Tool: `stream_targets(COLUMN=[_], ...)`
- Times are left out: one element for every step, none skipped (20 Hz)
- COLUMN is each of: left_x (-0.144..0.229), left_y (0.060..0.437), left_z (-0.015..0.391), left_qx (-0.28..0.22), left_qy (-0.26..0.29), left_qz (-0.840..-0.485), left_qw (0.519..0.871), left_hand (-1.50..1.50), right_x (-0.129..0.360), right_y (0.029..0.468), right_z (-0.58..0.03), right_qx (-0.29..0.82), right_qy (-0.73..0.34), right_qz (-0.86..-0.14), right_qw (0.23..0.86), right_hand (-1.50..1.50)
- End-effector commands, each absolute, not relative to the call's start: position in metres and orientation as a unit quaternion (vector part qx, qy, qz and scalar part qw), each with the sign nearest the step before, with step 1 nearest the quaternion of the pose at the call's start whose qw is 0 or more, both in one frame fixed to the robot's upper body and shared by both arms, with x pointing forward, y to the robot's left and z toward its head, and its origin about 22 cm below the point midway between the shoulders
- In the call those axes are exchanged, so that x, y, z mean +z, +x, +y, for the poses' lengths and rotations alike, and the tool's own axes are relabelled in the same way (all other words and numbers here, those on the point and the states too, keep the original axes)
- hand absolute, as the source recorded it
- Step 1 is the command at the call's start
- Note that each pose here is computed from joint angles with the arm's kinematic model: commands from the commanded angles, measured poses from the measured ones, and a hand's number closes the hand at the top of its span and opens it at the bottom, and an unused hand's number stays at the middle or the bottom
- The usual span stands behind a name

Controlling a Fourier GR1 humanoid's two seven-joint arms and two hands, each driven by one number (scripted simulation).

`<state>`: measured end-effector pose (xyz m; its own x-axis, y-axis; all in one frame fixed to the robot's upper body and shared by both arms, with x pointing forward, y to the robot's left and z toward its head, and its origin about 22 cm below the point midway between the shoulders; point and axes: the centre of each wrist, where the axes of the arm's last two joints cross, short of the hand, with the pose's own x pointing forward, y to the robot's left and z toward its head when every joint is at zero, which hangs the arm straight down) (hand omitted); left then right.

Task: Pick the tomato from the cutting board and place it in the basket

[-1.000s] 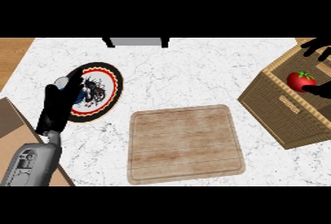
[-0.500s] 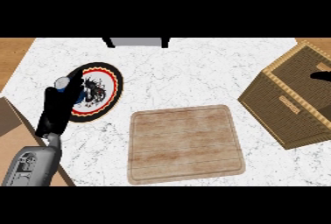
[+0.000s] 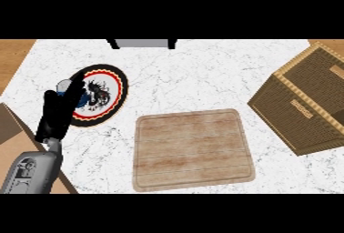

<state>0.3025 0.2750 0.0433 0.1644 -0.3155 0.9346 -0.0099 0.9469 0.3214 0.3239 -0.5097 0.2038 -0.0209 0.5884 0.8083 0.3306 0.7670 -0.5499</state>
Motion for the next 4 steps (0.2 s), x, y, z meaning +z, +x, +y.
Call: stream_targets(left_x=[0.025, 0.034, 0.037, 0.031], left_y=[0.285, 0.299, 0.296, 0.29], left_z=[0.281, 0.272, 0.275, 0.278], left_qx=[-0.098, -0.099, -0.093, -0.106], left_qy=[0.117, 0.115, 0.113, 0.109], left_qz=[-0.626, -0.631, -0.632, -0.623], left_qw=[0.765, 0.761, 0.761, 0.767], left_hand=[0.0, 0.0, 0.0, 0.0], right_x=[0.219, 0.201, 0.204, 0.198], right_y=[0.277, 0.282, 0.258, 0.268], right_z=[-0.568, -0.57, -0.587, -0.584], right_qx=[0.061, 0.075, 0.075, 0.049], right_qy=[-0.33, -0.33, -0.327, -0.322], right_qz=[-0.7, -0.691, -0.701, -0.703], right_qw=[0.631, 0.639, 0.63, 0.632], right_hand=[-1.5, -1.5, -1.5, -1.5])
